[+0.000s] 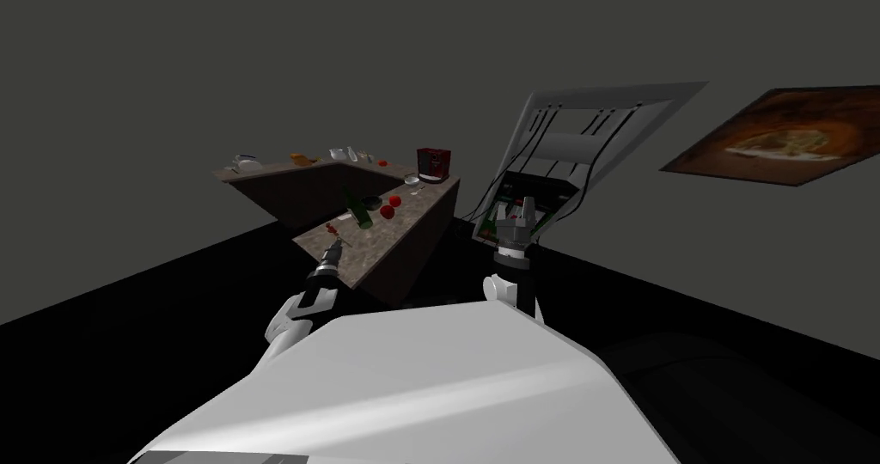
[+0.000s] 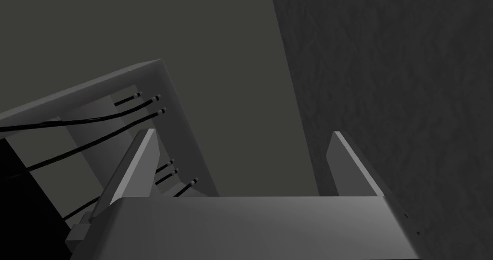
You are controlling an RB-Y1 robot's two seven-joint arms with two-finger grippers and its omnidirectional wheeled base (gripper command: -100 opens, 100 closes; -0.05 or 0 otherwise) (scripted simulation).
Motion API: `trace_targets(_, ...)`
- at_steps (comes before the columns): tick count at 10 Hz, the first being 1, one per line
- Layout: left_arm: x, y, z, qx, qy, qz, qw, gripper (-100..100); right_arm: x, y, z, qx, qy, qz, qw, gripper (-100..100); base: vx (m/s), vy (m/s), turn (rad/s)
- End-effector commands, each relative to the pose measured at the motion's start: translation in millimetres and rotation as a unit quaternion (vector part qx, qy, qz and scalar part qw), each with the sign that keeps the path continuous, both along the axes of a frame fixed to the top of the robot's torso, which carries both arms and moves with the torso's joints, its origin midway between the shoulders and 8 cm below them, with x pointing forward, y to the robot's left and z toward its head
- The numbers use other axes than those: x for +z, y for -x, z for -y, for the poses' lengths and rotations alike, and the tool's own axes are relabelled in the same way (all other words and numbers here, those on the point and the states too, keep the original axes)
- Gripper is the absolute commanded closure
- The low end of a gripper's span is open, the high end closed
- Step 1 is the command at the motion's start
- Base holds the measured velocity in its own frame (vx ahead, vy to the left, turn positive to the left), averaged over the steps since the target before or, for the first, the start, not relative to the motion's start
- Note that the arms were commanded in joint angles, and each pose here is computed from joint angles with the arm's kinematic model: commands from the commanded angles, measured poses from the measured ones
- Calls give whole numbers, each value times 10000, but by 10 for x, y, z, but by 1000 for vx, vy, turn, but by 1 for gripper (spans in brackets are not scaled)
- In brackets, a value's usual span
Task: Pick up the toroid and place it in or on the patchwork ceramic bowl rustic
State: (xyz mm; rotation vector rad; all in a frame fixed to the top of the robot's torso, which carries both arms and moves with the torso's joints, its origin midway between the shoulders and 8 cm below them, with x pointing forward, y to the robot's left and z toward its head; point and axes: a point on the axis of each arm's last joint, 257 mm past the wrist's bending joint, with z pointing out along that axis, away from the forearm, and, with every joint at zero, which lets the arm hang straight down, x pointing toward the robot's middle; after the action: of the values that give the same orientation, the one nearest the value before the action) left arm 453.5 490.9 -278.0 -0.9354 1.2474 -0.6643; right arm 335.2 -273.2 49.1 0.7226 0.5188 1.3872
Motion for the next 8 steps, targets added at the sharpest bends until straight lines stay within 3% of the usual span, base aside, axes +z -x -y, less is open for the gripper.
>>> trace_targets(1, 3, -6, 199, -151, 7, 2, 9999, 100, 0, 0, 0, 0, 0, 0, 10000, 0, 53, 22, 206)
trace_targets(4, -8, 14, 587, -434, 42, 12, 9990, 100, 0, 0, 0, 0, 0, 0, 10000, 0, 75, 25, 200)
trace_targets(6, -3, 15, 568, -421, 32, 19, 9991, 100, 0, 0, 0, 0, 0, 0, 10000, 0, 23, 2, 50)
trace_targets(7, 2, 15, 574, -425, 33, 21, 9991, 0, 0, 0, -1, 1, 0, 1, 10000, 0, 0, 0, 0)
trace_targets(8, 150, -15, 571, -313, 127, 321, 9989, 100, 0, 0, -1, 1, 0, 1, 10000, 0, -123, -43, 123)
